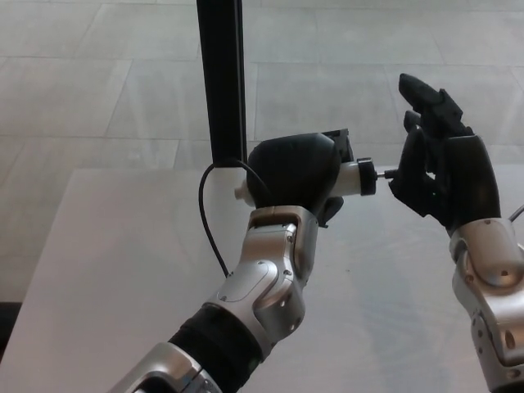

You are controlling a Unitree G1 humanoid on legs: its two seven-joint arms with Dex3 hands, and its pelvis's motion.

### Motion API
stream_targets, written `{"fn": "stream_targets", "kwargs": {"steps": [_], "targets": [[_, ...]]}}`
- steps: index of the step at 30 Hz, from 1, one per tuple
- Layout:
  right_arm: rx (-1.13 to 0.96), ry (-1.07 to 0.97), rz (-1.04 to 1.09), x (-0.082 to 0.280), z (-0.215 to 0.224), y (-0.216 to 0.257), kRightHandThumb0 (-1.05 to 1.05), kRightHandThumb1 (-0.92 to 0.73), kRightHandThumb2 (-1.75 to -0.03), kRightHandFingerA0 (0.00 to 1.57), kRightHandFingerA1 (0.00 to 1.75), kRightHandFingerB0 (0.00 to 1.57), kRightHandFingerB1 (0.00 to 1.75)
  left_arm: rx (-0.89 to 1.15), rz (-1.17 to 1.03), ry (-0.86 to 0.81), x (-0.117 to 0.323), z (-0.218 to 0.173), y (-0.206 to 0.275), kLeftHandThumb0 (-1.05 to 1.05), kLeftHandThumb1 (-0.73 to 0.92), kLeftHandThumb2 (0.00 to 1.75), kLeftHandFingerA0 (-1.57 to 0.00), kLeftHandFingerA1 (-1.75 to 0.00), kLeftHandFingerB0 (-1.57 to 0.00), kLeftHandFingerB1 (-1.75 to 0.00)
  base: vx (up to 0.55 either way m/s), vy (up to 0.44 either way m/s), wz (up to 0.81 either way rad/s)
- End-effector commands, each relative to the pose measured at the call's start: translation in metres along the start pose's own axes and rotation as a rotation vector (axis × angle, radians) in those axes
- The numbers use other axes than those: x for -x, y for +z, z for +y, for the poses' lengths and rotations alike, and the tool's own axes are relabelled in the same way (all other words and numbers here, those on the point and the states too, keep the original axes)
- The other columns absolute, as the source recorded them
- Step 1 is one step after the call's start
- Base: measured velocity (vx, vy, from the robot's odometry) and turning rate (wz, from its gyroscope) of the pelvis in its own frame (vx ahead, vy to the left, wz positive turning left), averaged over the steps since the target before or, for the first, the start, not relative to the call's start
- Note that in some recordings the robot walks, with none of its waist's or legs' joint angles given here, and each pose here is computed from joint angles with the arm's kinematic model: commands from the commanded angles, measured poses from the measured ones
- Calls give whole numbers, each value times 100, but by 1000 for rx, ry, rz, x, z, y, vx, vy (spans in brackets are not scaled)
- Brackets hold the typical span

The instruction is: The robot uses its left hand to lift the air pump kept on the middle of the desk and use the right hand to compress the handle

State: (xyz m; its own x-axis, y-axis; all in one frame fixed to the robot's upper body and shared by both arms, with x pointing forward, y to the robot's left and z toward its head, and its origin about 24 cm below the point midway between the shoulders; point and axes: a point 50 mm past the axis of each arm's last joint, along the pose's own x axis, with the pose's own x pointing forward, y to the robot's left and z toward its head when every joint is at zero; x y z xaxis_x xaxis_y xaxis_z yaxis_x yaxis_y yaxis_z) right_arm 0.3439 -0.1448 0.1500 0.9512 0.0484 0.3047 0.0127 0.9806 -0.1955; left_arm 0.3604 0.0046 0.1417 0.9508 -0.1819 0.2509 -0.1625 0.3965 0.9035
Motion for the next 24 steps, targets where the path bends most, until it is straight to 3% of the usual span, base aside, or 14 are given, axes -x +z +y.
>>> {"fn": "stream_targets", "kwargs": {"steps": [1, 4, 5, 6, 7, 8, 9, 12, 13, 15, 17, 19, 20, 24], "targets": [[47, -32, -60, -1, -1, 6, -98, -81, -128, 2, 17, 4, 23, -18, -13, -10, -3, 2, 0, -44, 46, 87, -109, -134, -81, -113, 0, 0, 0], [44, -31, -61, -1, -1, 6, -97, -81, -128, 3, 17, 9, 21, -59, -14, -10, -4, 2, 1, -40, 45, 88, -110, -133, -78, -108, 0, 0, 0], [34, -25, -62, -1, -1, 6, -91, -77, -126, 0, 21, 0, 23, -67, -9, -11, -4, 3, 2, -39, 44, 87, -109, -132, -77, -108, 0, 0, 0], [25, -20, -59, -2, -1, 7, -93, -76, -126, 0, 20, 0, 23, -33, -3, 4, -3, 4, 3, -33, 61, 58, -79, -168, -71, -118, 0, 0, 0], [23, -19, -60, -2, -1, 8, -93, -76, -126, 0, 20, 0, 23, -31, -2, 8, -3, 5, 3, -33, 61, 58, -79, -168, -71, -118, 0, 0, 0], [25, -17, -60, -3, -2, 8, -92, -76, -126, 0, 21, 0, 23, -22, -4, 9, -3, 5, 3, -39, 45, 88, -109, -132, -76, -105, 0, 0, 0], [26, -18, -58, -3, -2, 8, -98, -80, -128, 3, 17, 9, 21, -2, -5, 8, -3, 5, 3, -36, 64, 59, -77, -170, -68, -124, 0, 0, 0], [-1, -3, -73, -3, 0, 9, -90, -77, -125, 0, 23, 0, 23, -23, -4, 13, -2, 5, 2, -36, 61, 60, -78, -166, -72, -108, 0, 0, 0], [-41, 6, -92, -1, -1, 8, -95, -83, -128, 2, 19, 10, 21, -59, 4, -9, -2, 4, 0, -39, 55, 69, -84, -149, -70, -84, 0, 0, 0], [-125, 1, -77, 2, 1, 4, -96, -82, -128, 1, 15, 11, 19, -49, 39, -20, -1, 1, -5, -34, 67, 60, -80, -162, -73, -85, 0, 0, 0], [-150, -62, -68, 7, -17, 2, -96, -86, -129, 0, 12, 13, 21, -41, 81, -24, 8, -3, -24, -25, 79, 64, -84, -170, -79, -104, 0, 0, 0], [-152, -100, -74, 8, -29, 3, -99, -88, -129, 0, 9, 6, 24, -48, 81, -26, 14, -3, -35, -24, 78, 68, -86, -169, -78, -87, 0, 0, 0], [-169, -126, -70, 9, -38, 2, -99, -88, -128, 0, 8, 13, 24, -50, 92, -29, 17, -5, -42, -16, 69, 86, -87, -175, -74, -134, 0, 0, 0], [-208, -226, -74, 14, -72, 4, -96, -85, -127, 0, 8, 13, 26, -100, 115, -33, 29, -9, -71, -15, 58, 104, -93, -175, -82, -137, 0, 0, 0]]}}
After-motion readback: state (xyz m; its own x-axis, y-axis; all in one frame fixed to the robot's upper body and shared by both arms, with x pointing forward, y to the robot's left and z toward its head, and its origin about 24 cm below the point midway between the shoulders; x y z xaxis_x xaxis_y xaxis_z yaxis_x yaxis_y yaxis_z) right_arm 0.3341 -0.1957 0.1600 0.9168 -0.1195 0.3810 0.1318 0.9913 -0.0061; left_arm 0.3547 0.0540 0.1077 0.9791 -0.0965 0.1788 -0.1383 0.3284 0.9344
